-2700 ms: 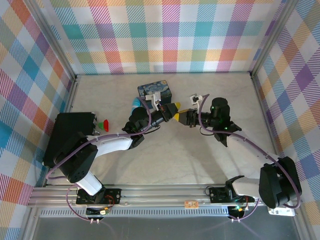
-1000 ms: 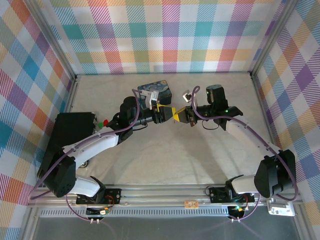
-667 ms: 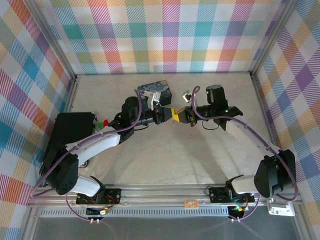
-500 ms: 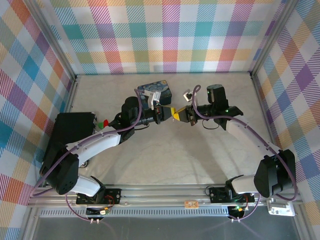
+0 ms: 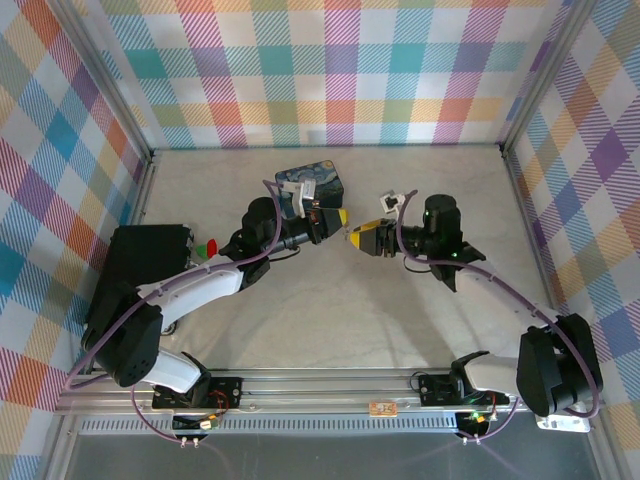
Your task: Unlock the padlock with the key
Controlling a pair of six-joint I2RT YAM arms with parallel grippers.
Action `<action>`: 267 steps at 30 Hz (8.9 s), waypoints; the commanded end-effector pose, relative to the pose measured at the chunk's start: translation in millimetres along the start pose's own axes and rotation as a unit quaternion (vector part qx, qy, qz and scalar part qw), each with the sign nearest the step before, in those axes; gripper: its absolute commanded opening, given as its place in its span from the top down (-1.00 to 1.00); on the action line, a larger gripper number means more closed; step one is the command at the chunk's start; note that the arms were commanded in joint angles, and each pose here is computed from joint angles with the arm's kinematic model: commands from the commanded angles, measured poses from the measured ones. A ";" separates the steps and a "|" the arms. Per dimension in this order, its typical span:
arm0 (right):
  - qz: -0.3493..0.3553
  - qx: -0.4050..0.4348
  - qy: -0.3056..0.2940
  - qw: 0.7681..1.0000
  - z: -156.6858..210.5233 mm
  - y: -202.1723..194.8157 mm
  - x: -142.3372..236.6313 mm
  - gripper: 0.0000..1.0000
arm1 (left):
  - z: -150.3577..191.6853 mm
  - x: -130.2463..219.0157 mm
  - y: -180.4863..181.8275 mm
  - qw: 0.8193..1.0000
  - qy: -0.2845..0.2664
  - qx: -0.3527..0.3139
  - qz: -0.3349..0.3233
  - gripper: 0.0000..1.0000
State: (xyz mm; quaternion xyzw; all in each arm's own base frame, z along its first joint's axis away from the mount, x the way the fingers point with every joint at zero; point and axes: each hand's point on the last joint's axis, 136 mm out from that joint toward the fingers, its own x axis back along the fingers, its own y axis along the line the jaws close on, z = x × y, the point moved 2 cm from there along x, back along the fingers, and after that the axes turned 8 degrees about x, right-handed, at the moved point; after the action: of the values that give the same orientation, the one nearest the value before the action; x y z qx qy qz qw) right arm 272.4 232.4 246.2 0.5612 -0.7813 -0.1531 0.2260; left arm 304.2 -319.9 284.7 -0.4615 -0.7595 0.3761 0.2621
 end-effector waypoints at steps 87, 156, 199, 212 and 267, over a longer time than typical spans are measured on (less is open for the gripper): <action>0.203 -0.069 0.075 0.974 39.7 -84.0 0.9 1.00 | -10.3 -18.1 288.7 0.881 -0.032 -0.016 -0.472 -0.16; 0.146 -0.183 0.063 0.970 74.7 -116.5 -15.5 1.00 | 13.4 -65.2 171.1 0.926 -0.049 0.373 -0.032 1.00; 0.094 -0.190 0.042 0.976 57.8 -128.9 -26.3 1.00 | 46.1 -57.8 152.3 0.929 -0.014 0.366 -0.041 1.00; 0.119 -0.203 0.044 0.971 71.4 -127.4 -17.6 1.00 | 45.6 -58.3 151.9 0.929 -0.017 0.368 -0.036 1.00; 0.098 -0.211 0.037 0.972 74.5 -118.3 -21.1 1.00 | 47.8 -64.8 146.1 0.931 -0.012 0.362 -0.034 1.00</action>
State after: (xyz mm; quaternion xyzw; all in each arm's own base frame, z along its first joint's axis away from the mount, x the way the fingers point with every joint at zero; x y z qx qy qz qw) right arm 334.5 205.2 117.1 0.4044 -0.7810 -0.2714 0.3908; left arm 376.8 -344.5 120.5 -0.2880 -0.6057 0.6166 0.4124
